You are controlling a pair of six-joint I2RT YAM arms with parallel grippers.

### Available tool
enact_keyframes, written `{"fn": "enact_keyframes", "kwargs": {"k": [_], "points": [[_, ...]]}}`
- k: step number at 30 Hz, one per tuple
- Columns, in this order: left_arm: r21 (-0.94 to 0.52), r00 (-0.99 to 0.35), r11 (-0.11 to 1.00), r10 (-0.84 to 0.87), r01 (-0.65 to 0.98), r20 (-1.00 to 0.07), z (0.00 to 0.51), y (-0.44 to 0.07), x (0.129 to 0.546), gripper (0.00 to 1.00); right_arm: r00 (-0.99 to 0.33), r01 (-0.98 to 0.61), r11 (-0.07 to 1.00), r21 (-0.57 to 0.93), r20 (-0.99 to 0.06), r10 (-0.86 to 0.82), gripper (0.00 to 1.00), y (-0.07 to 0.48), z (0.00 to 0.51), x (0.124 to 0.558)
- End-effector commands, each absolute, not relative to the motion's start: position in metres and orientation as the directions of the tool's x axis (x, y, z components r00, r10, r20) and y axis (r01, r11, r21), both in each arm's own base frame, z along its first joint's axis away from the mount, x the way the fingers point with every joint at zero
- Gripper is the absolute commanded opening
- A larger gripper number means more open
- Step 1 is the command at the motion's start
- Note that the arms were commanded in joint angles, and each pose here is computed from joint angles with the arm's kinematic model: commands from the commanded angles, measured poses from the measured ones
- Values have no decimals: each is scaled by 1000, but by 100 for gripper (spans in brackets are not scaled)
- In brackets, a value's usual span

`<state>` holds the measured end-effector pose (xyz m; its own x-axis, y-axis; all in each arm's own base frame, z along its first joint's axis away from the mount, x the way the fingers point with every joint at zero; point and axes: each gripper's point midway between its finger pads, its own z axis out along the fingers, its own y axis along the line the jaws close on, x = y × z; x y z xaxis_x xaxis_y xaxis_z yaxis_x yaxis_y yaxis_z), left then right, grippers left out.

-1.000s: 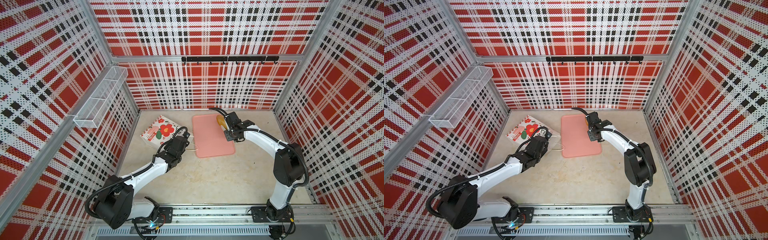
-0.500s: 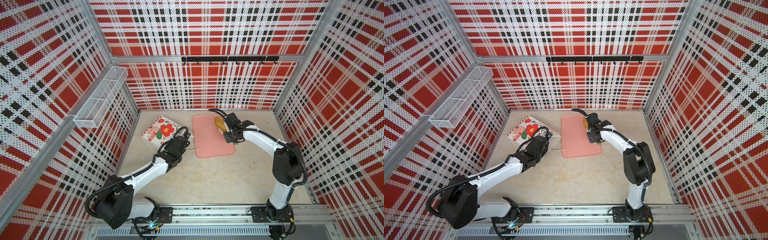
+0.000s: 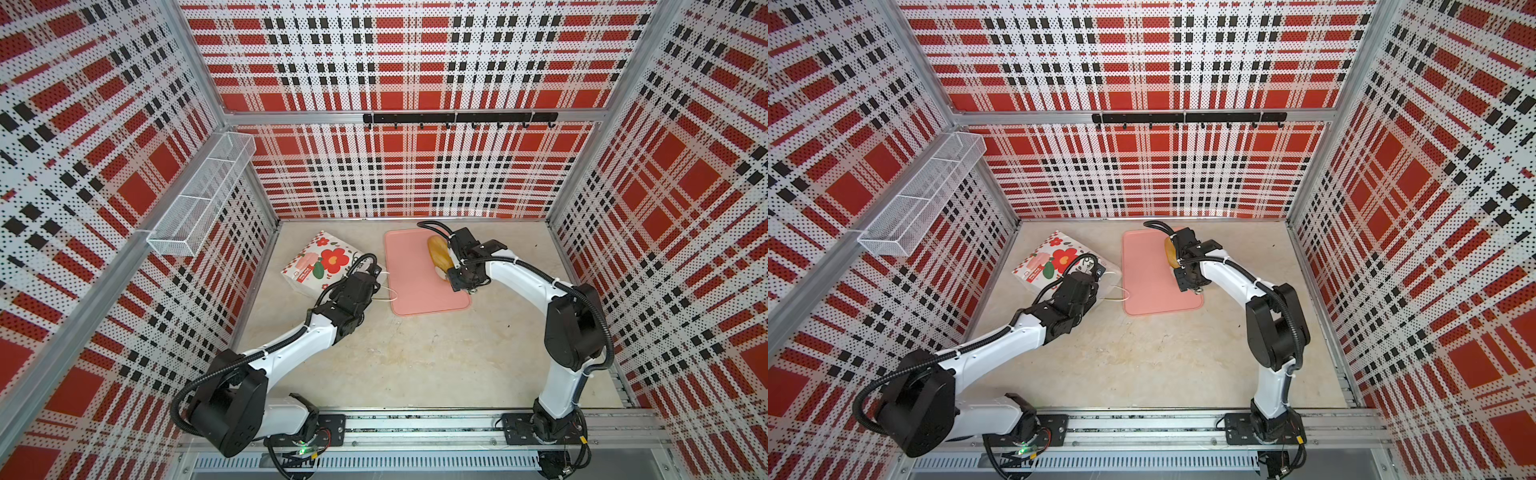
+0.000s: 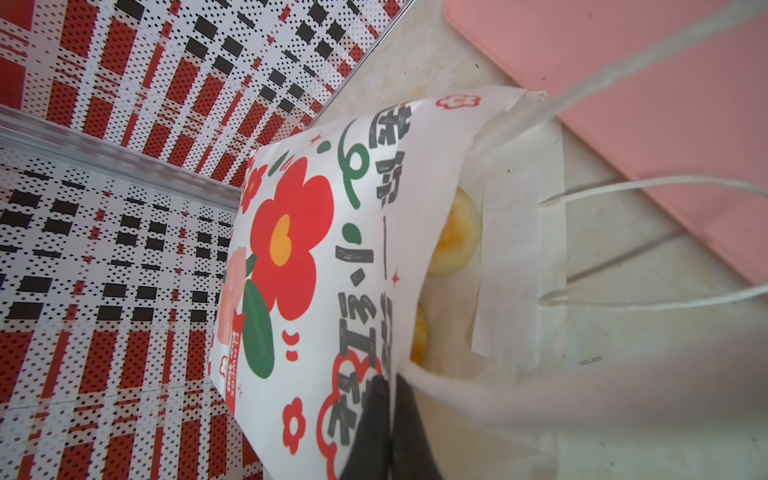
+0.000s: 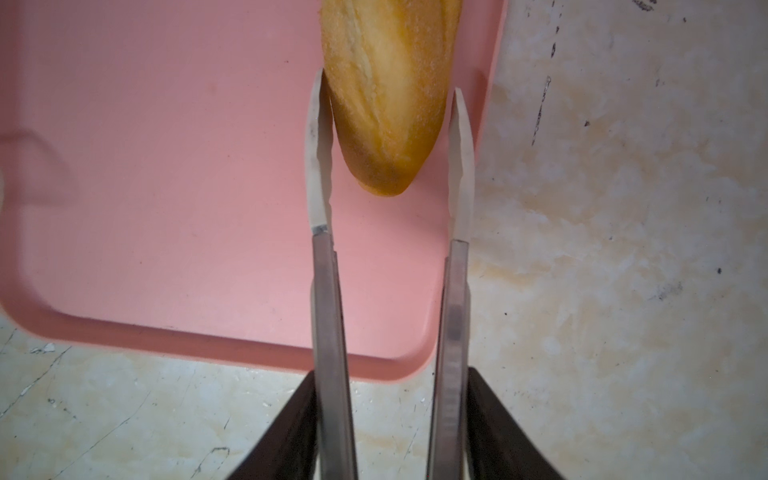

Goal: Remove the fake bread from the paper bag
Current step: 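Carry the baguette over the pink tray and open the tongs, then move the empty tongs back into the bag mouth with the right gripper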

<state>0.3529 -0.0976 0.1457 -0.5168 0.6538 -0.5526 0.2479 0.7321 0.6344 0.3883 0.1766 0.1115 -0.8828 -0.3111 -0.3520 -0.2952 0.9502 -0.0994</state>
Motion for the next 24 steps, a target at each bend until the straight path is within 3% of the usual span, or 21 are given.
{"fn": "enact_keyframes", "kwargs": {"k": [1,9,14,20,24], "points": [[619,-502,748,642,240,-580,155,-105,356,0,-869,-278,958,-68,-407,-281,53,180,140,390],[620,-495,746,645,244,-582,157,-107,355,0,-878,-253,967,-16,-417,-236,55,168,164,354],[620,-492,744,649,250,-580,156,-108,354,0,-863,-317,931,180,-462,-204,51,190,186,316],[616,-496,746,646,251,-580,154,-109,354,0,-822,-481,744,463,-534,-199,50,268,204,266],[608,-496,752,641,253,-586,153,-110,354,0,-814,-516,626,585,-563,-146,50,312,202,259]]}}
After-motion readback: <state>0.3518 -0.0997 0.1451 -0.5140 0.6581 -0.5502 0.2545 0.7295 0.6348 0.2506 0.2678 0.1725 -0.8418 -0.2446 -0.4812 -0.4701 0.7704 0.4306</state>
